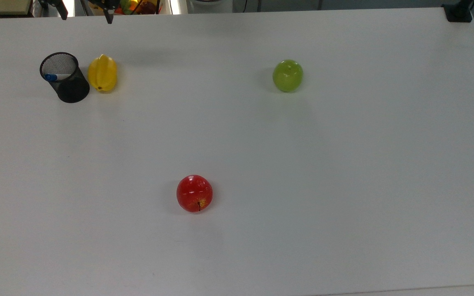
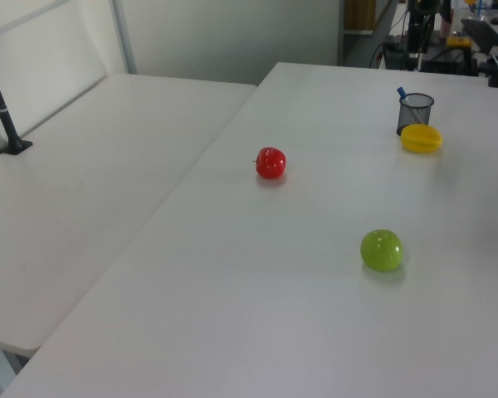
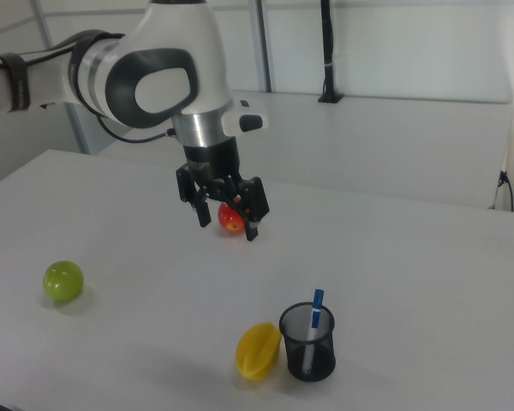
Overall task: Take marker pen
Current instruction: 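Move the gripper over the black mesh pen cup, then lower the gripper and grasp the blue-capped marker in the cup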
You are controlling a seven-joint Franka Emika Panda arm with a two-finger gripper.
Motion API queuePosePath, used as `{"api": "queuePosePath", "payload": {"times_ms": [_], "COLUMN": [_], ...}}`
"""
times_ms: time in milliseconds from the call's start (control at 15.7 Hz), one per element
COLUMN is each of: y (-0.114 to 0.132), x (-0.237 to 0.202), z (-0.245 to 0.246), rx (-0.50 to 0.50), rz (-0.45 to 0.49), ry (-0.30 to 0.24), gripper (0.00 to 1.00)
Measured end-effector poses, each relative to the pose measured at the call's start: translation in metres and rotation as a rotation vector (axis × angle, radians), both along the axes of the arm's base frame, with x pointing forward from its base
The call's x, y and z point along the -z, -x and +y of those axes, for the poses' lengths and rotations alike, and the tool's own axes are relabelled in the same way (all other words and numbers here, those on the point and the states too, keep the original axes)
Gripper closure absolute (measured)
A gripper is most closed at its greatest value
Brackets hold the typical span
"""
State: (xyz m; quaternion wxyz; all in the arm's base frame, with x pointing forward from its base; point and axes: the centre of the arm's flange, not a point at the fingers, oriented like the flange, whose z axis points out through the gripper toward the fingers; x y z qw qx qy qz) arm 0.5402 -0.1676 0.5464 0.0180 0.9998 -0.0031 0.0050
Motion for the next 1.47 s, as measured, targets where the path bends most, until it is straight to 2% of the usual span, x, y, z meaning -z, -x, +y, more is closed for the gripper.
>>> {"api": "queuePosePath", "payload": {"times_ms": [319, 703, 1022, 1470], "y": [0.002, 0.001, -0.008, -0.026], "x": [0.029, 0.059, 0.08, 0.116], "z": [-0.042, -0.071, -0.086, -0.096], "rx": [-0.042, -0.025, -0.011, -0.012], "rz": [-0.004, -0.015, -0.041, -0.068], "ry": [0.018, 0.044, 0.077, 0.124], "gripper": [0.0, 0.0, 0.0, 0.06]}}
